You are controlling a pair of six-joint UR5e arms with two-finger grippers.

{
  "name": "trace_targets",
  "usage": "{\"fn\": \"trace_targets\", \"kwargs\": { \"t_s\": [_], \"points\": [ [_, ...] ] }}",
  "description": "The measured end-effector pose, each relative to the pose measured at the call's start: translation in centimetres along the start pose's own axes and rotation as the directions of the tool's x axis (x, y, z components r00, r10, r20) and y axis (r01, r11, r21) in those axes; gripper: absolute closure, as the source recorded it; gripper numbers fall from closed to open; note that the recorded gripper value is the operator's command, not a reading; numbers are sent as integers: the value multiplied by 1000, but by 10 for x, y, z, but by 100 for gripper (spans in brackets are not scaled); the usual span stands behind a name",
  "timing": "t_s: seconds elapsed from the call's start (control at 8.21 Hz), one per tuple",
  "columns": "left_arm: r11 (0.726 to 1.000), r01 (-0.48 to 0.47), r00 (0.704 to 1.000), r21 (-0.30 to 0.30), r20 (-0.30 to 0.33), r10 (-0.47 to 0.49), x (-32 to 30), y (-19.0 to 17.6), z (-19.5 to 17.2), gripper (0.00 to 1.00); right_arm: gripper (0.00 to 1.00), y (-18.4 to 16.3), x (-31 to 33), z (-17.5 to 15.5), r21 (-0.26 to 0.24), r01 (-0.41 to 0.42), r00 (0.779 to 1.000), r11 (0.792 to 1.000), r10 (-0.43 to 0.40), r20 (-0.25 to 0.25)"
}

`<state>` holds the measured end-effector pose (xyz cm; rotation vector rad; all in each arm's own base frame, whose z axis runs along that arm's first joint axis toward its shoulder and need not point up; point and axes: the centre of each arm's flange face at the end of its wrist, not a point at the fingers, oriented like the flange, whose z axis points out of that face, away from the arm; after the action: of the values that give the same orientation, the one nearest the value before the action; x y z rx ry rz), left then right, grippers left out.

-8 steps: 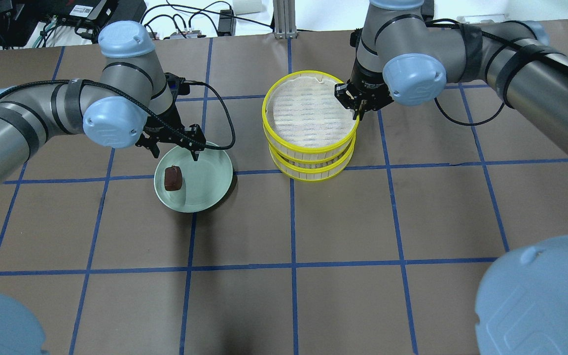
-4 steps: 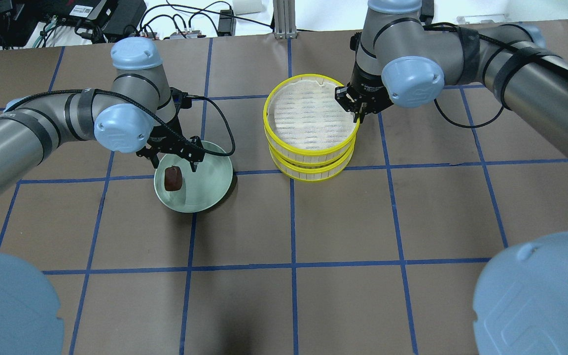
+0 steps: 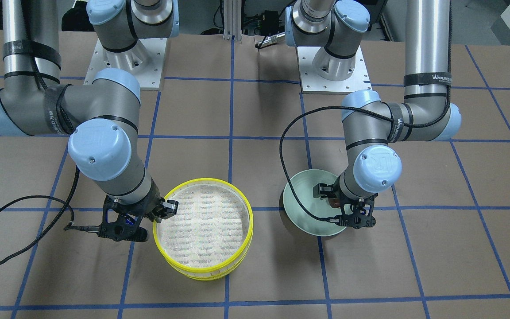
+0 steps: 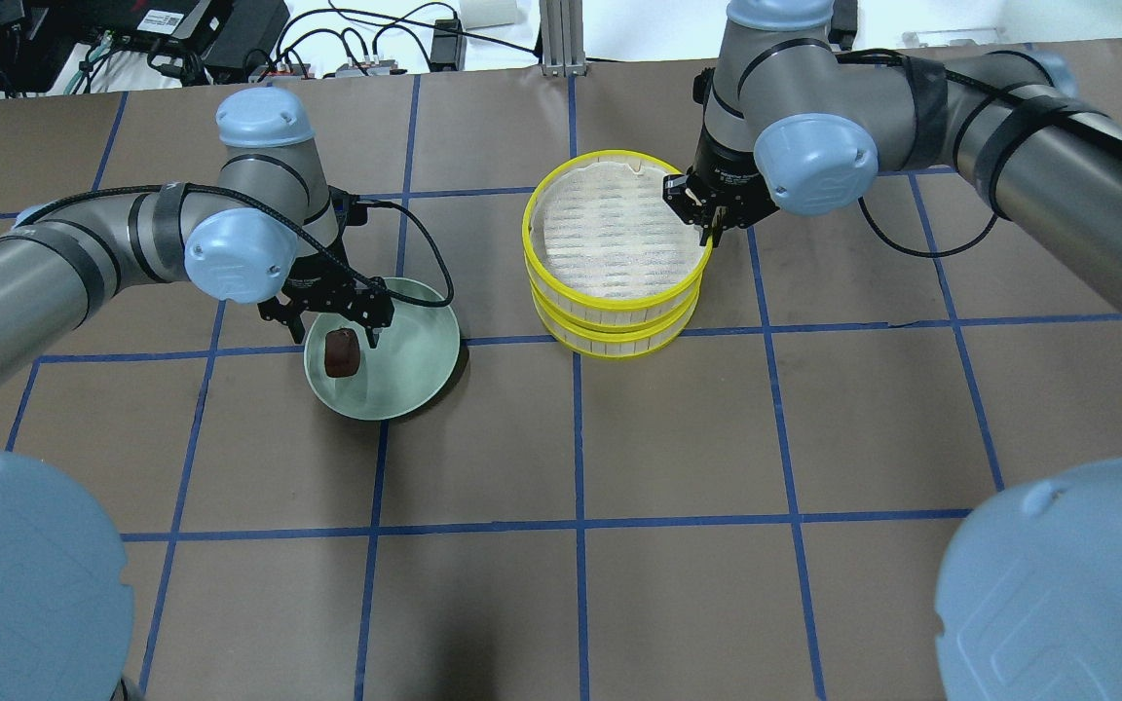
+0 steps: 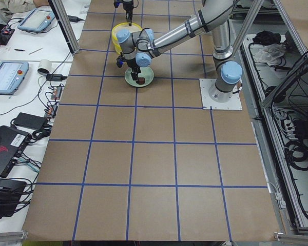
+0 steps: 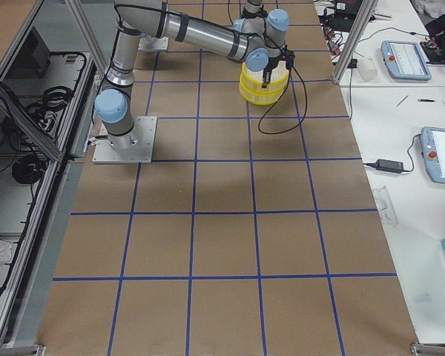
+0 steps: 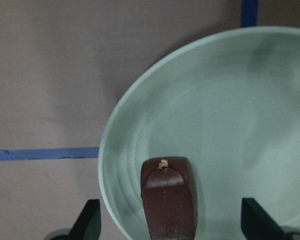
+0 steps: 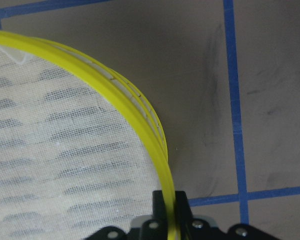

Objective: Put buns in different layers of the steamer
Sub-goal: 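Grasp the brown bun with left gripper while right gripper releases steamer, then carry the brown bun over the steamer with left gripper while right withdraws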

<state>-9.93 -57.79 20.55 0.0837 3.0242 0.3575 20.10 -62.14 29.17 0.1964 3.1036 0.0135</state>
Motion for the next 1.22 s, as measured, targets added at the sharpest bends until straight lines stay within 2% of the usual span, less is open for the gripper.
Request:
{"fn": "trace_targets", "kwargs": {
  "t_s": [0.12, 0.24, 0.37, 0.49, 0.73, 0.85, 0.97, 1.1, 1.22],
  "points": [
    [1000, 13, 1000, -3, -4, -13, 0, -1, 2, 8, 100, 2, 0, 2, -6, 0, 1000, 1000, 0, -2],
    [1000, 24, 1000, -7, -5, -25, 1, -2, 5, 10, 100, 3, 1, 4, -10, 0, 1000, 1000, 0, -3],
    [999, 31, 1000, -10, -6, -31, 1, -4, 8, 16, 94, 3, 1, 5, -12, 1, 1000, 1000, -1, -3],
    [999, 34, 999, -14, -6, -34, 1, -6, 10, 19, 73, 4, 0, 5, -12, 1, 1000, 1000, -1, -2],
    [999, 35, 999, -18, -15, -35, 2, -9, 13, 32, 4, 4, 0, 5, -14, 4, 1000, 1000, -4, 2],
    [999, 35, 999, -19, -21, -36, 2, -10, 14, 62, 0, 5, -1, 6, -17, 4, 1000, 1000, -4, 6],
    [999, 36, 999, -21, -25, -36, 3, -10, 15, 87, 0, 5, -1, 6, -18, 6, 1000, 1000, -6, 8],
    [999, 36, 999, -21, -28, -37, 3, -11, 15, 100, 0, 5, 0, 2, -11, 20, 1000, 1000, -20, 11],
    [999, 36, 999, -20, -30, -37, 3, -12, 15, 100, 0, 5, 2, -9, 2, 34, 999, 999, -34, 13]
  ]
}}
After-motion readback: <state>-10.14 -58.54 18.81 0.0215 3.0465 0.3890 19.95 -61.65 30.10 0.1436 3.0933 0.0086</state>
